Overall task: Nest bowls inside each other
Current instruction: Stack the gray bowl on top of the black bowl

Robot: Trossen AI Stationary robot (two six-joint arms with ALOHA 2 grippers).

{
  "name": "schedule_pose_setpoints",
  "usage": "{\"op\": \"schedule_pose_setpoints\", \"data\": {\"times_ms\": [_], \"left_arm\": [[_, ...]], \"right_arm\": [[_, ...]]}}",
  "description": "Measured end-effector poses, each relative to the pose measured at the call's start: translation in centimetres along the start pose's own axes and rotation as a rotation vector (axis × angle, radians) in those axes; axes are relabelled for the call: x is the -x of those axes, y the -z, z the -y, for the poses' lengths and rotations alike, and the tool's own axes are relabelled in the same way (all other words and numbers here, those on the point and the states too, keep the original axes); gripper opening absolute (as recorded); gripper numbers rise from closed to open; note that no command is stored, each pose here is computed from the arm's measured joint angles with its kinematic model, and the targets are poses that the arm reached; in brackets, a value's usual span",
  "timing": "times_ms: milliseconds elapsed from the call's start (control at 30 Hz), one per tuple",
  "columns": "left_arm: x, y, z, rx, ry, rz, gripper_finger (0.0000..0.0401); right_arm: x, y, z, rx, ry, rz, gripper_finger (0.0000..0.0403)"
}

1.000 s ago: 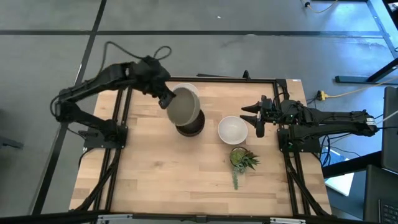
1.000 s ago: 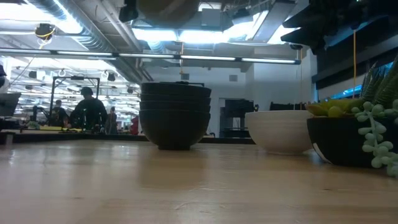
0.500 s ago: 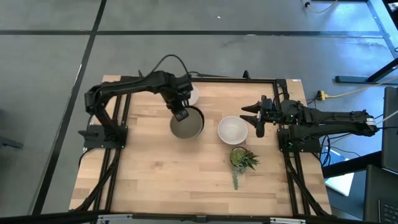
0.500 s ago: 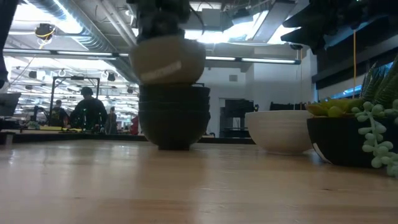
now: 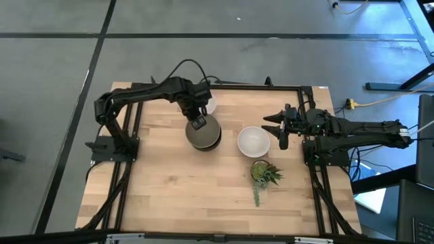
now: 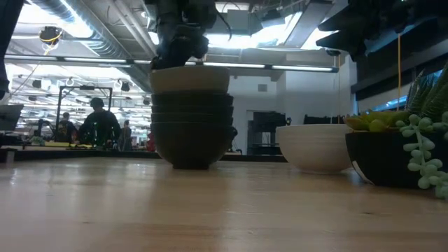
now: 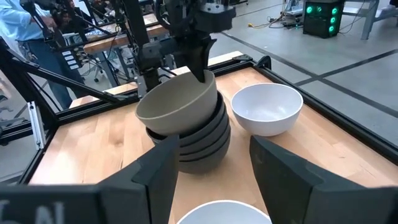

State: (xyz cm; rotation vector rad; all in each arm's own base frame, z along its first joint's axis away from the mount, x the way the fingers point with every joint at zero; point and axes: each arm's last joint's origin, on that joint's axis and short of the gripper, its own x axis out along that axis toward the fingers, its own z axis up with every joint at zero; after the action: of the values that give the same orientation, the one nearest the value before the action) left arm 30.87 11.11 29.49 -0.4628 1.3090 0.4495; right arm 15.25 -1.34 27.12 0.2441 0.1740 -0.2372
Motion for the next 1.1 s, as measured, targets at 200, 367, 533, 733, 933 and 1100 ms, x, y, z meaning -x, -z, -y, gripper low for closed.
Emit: {"op": "schedule_pose_setpoints", "data": {"times_ms": [200,367,533,733,933,1100], "left_arm": [[-0.5,-0.1,0.0,0.003,-0.008,-0.02,0.0001],[-0.8,-0.2,0.0,0.004,-0.013,-0.036,0.0001],[-2.0,-0.5,0.0,0.0,-0.028,-0.076,0.0001],[-2.3,-0.8,0.1,-0.031,-0.022,-0.062,0.0002],[-1.8,-1.0,0.2,-0.033,-0.01,-0.003,0.0034],[-1.5,-0.9,0.2,-0.058,0.003,-0.002,0.0046]], "right_arm": [[0.0,0.0,0.0,0.004,0.0,-0.001,0.0198],[0.0,0.0,0.0,0.005,0.001,-0.001,0.0198],[0.0,0.0,0.0,0.004,0.0,-0.001,0.0198],[0.0,0.0,0.0,0.004,0.001,-0.004,0.0198],[0.0,0.0,0.0,0.004,0.001,-0.004,0.0198],[0.0,0.1,0.0,0.004,0.001,-0.006,0.0198]]}}
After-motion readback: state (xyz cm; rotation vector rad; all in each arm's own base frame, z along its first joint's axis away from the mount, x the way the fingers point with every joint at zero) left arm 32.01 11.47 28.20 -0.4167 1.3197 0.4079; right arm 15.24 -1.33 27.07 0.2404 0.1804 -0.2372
